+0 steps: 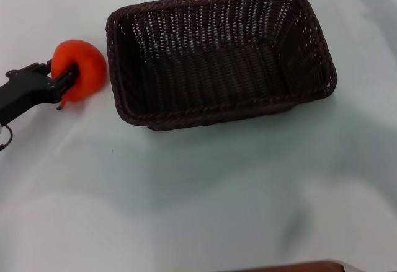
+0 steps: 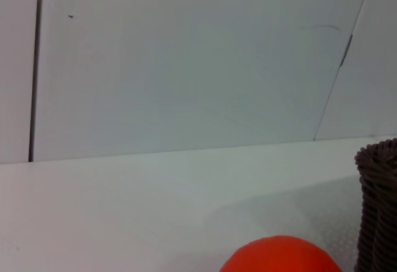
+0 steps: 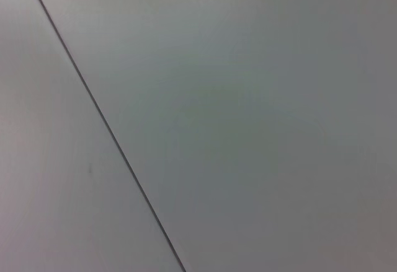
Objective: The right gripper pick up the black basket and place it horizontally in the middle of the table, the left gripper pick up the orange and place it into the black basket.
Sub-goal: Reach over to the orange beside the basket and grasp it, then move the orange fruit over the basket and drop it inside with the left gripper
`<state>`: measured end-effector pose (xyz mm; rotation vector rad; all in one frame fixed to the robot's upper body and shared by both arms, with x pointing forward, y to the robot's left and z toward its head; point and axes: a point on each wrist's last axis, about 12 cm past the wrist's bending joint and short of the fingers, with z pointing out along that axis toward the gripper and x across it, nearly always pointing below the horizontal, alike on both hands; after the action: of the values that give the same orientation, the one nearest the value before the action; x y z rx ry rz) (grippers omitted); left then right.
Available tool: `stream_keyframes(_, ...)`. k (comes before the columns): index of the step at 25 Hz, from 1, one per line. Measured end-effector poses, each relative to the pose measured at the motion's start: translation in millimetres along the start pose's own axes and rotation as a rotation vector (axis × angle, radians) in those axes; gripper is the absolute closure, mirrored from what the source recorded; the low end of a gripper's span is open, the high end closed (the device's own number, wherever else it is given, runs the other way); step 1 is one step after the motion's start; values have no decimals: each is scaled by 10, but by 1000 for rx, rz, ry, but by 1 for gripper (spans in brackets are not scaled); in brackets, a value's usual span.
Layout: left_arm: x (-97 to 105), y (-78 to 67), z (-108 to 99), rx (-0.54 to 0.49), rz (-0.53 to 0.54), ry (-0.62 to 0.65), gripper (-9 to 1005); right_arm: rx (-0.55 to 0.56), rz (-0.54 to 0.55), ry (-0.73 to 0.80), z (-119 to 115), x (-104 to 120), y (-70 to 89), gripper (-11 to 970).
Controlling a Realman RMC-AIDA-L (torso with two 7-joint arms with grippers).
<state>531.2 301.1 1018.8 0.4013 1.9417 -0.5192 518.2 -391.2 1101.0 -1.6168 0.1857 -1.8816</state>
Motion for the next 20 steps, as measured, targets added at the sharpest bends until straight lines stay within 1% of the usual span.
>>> stream_keyframes(4, -4, 7, -9, -3, 0, -4, 583, -4, 12, 1, -8, -24, 1, 58)
stream_keyframes(8, -28, 55, -94, -34, -23, -51, 634, -5, 21, 1, -8, -27, 1, 58)
stream_keyframes(11, -80, 111, -235, -44, -65, -143, 667, -4, 27, 1, -8, -38, -2, 58)
stream_keyframes(14, -164, 138, -391, -16, -95, -257, 691, 0, 33, 2, 11, -50, -9, 58)
stream_keyframes(17, -256, 105, -472, 39, -97, -339, 718, 7, 34, 3, 37, -47, -19, 58)
stream_keyframes(19, -317, 46, -456, 76, -88, -375, 737, 17, 35, 5, 65, -43, -33, 58)
stream_keyframes(20, -368, -12, -424, 105, -79, -399, 746, 24, 36, 6, 83, -41, -41, 58)
